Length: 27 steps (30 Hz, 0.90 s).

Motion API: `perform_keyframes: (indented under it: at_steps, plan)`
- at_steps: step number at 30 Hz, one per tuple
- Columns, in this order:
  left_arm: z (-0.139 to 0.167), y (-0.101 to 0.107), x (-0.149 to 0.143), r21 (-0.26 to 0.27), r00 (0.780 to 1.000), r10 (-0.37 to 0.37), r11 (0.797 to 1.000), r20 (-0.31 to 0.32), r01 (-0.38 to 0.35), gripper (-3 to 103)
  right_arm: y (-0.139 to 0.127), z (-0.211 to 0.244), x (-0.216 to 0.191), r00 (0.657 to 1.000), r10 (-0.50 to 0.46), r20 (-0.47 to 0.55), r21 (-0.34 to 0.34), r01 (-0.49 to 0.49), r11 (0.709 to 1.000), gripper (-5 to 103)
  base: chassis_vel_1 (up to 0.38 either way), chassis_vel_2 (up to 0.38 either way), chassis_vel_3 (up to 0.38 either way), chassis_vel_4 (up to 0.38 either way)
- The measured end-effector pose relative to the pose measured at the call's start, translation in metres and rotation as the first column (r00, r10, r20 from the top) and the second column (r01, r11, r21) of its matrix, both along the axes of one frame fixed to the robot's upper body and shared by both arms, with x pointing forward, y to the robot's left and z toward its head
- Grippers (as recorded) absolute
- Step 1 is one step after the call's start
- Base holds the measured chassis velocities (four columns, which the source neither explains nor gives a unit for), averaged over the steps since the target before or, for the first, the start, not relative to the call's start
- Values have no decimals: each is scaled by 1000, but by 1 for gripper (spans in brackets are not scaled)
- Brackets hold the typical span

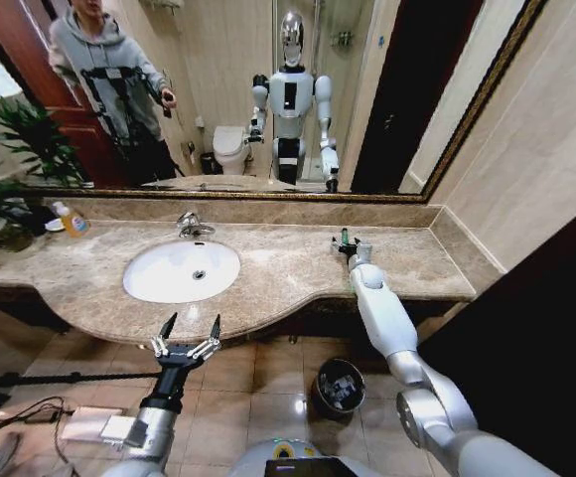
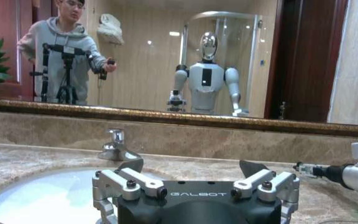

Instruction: Pick up the trash from the sink and place it in the trash bin.

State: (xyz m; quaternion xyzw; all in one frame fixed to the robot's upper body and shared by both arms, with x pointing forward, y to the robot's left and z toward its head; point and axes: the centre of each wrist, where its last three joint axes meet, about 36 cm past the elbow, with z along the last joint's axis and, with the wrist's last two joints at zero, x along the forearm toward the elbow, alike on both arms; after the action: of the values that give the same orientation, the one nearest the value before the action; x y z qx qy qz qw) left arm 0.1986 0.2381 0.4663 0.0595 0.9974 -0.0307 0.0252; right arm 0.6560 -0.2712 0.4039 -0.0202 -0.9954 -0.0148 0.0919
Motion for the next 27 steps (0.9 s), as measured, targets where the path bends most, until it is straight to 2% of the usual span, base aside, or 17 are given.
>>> perform_keyframes:
  at_steps: [2,3,6,8,10,11,14,15,18,20,23,27]
  plan:
    - [0,0,0,0,1000,0,1000,0,0,100,0,0,2,1000,1,-2,1,-1,1000,72,0,0,0,0]
    - [0,0,0,0,1000,0,1000,0,0,100,0,0,2,1000,1,-2,1,-1,1000,72,0,0,0,0]
    - [0,0,0,0,1000,0,1000,0,0,100,-1,-1,2,1000,1,-5,0,-1,1000,56,0,0,0,0]
    - [0,0,0,0,1000,0,1000,0,0,100,-2,-1,2,1000,0,-6,0,0,1000,56,0,0,0,0]
    - [0,0,0,0,1000,0,1000,0,0,100,-4,-1,2,1000,-3,-5,0,3,1000,45,0,0,0,0]
    - [0,0,0,0,1000,0,1000,0,0,100,-4,-1,2,1000,-3,-5,0,3,1000,45,0,0,0,0]
    - [0,0,0,0,1000,0,1000,0,0,100,-7,-2,1,1000,-9,-5,1,9,1000,28,0,0,0,0]
    - [0,0,0,0,1000,0,1000,0,0,100,-7,-2,1,1000,-9,-5,1,9,1000,28,0,0,0,0]
    - [0,0,0,0,1000,0,1000,0,0,100,-8,-3,0,1000,-11,-8,16,11,1000,12,0,0,0,0]
    - [0,0,0,0,1000,0,1000,0,0,100,-8,-4,0,1000,-11,-8,16,12,1000,12,0,0,0,0]
    - [0,0,0,0,1000,0,1000,0,0,100,-8,-4,-1,1000,-13,-8,16,14,1000,0,0,0,0,0]
    - [0,0,0,0,1000,0,1000,0,0,100,-7,-3,-1,1000,-15,-5,15,15,1000,0,0,0,0,0]
